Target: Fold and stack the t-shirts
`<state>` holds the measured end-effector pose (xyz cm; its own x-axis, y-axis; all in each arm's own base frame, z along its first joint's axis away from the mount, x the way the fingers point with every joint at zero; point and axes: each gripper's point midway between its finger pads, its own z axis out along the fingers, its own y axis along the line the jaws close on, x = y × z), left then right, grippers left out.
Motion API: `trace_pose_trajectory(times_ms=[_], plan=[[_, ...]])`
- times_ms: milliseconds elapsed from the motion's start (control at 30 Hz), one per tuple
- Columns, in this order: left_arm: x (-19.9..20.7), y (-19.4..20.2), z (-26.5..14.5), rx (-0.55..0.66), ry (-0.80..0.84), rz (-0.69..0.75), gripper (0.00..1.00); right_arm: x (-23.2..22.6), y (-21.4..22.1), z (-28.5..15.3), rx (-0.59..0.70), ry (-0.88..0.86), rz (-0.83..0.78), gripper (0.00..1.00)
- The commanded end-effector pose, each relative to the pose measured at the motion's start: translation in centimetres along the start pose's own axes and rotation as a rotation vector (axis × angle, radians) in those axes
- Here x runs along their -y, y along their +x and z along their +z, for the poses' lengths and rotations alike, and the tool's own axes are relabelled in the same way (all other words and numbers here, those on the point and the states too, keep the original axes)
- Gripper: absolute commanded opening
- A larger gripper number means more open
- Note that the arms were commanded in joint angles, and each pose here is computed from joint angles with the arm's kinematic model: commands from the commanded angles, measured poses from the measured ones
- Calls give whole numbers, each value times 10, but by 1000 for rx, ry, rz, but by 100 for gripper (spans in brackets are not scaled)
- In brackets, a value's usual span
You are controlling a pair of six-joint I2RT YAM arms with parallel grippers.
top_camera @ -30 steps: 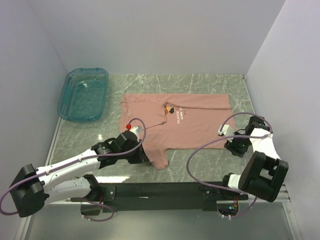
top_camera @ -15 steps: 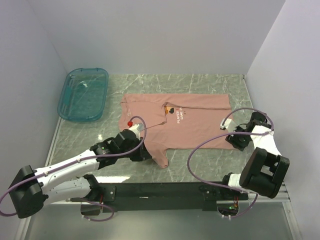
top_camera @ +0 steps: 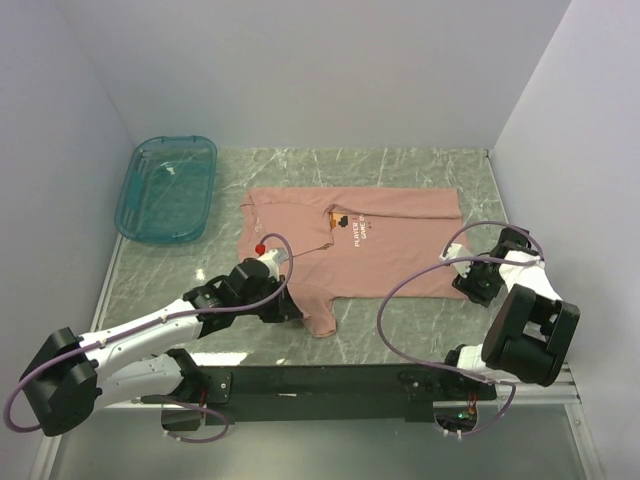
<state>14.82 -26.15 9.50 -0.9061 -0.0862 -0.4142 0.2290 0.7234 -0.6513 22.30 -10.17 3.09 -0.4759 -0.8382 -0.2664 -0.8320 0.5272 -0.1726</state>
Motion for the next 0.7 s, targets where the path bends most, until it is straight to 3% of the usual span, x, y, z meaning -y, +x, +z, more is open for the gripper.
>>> trace_pose_trajectory(times_ms=[0, 300, 400, 567, 667], plan=[[9, -7, 0, 23, 49, 35, 0, 14, 4, 2, -18, 31, -7, 56], [4, -8, 3, 11, 41, 15, 0, 9, 15, 19, -78, 2, -31, 55], [3, -10, 1, 15, 37, 11, 0, 11, 15, 23, -78, -1, -23, 50], [2, -11, -2, 18, 31, 2, 0, 8, 14, 26, -69, -4, -24, 37], [2, -11, -3, 15, 33, -15, 0, 6, 11, 26, -50, -1, -12, 23]])
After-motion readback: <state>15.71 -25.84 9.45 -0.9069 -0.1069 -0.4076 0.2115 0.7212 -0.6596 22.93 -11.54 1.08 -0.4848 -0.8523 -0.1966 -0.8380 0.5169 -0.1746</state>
